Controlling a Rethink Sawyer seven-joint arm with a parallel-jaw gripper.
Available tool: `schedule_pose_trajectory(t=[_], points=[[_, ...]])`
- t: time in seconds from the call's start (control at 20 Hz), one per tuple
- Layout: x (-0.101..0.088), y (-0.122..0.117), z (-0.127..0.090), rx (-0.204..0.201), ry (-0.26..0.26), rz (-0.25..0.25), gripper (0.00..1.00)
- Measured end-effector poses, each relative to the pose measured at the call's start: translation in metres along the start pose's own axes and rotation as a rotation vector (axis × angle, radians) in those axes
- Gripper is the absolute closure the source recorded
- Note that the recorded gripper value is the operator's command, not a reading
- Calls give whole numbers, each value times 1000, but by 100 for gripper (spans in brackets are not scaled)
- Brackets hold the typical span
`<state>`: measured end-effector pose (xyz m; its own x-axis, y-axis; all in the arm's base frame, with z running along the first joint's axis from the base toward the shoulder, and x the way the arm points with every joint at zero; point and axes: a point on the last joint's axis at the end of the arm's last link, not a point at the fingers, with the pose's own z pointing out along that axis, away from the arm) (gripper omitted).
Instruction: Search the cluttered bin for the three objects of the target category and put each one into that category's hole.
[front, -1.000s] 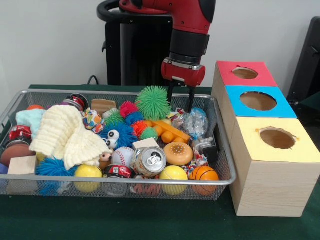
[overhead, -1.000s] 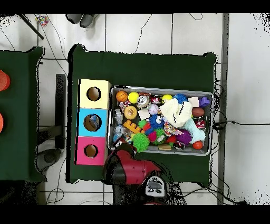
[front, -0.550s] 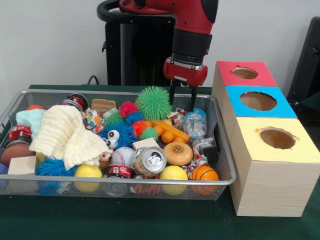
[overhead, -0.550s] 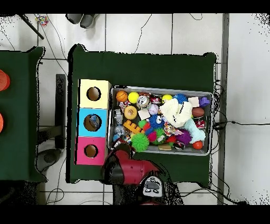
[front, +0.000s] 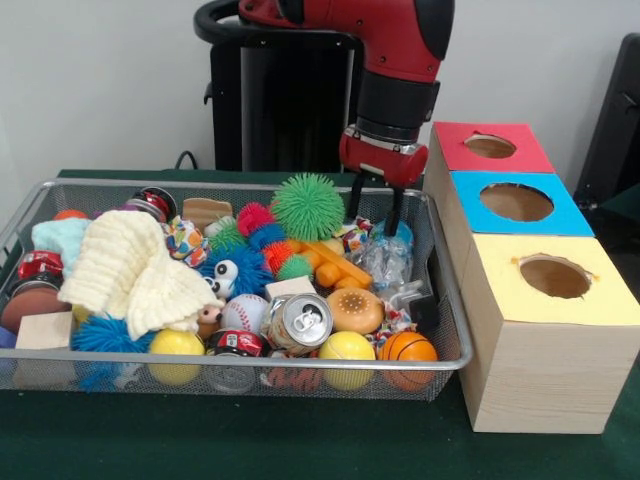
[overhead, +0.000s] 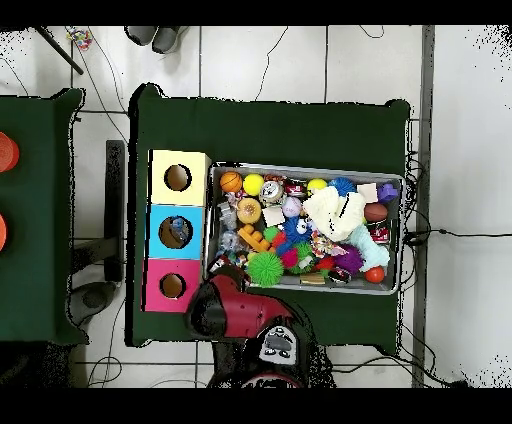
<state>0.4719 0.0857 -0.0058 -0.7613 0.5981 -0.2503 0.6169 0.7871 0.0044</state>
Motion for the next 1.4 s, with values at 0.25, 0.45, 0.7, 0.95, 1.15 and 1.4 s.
schedule_pose_trajectory(t=[0.25, 0.45, 0.7, 0.95, 1.15, 1.4], points=[[-4, 9, 8, 0, 7, -5, 0], [-4, 10, 10, 0, 22, 1, 0], [-6, 7, 12, -3, 37, 10, 0], [-7, 4, 14, -4, 55, 8, 0], [-8, 3, 15, -4, 61, 10, 0], [-8, 3, 17, -3, 63, 11, 0]])
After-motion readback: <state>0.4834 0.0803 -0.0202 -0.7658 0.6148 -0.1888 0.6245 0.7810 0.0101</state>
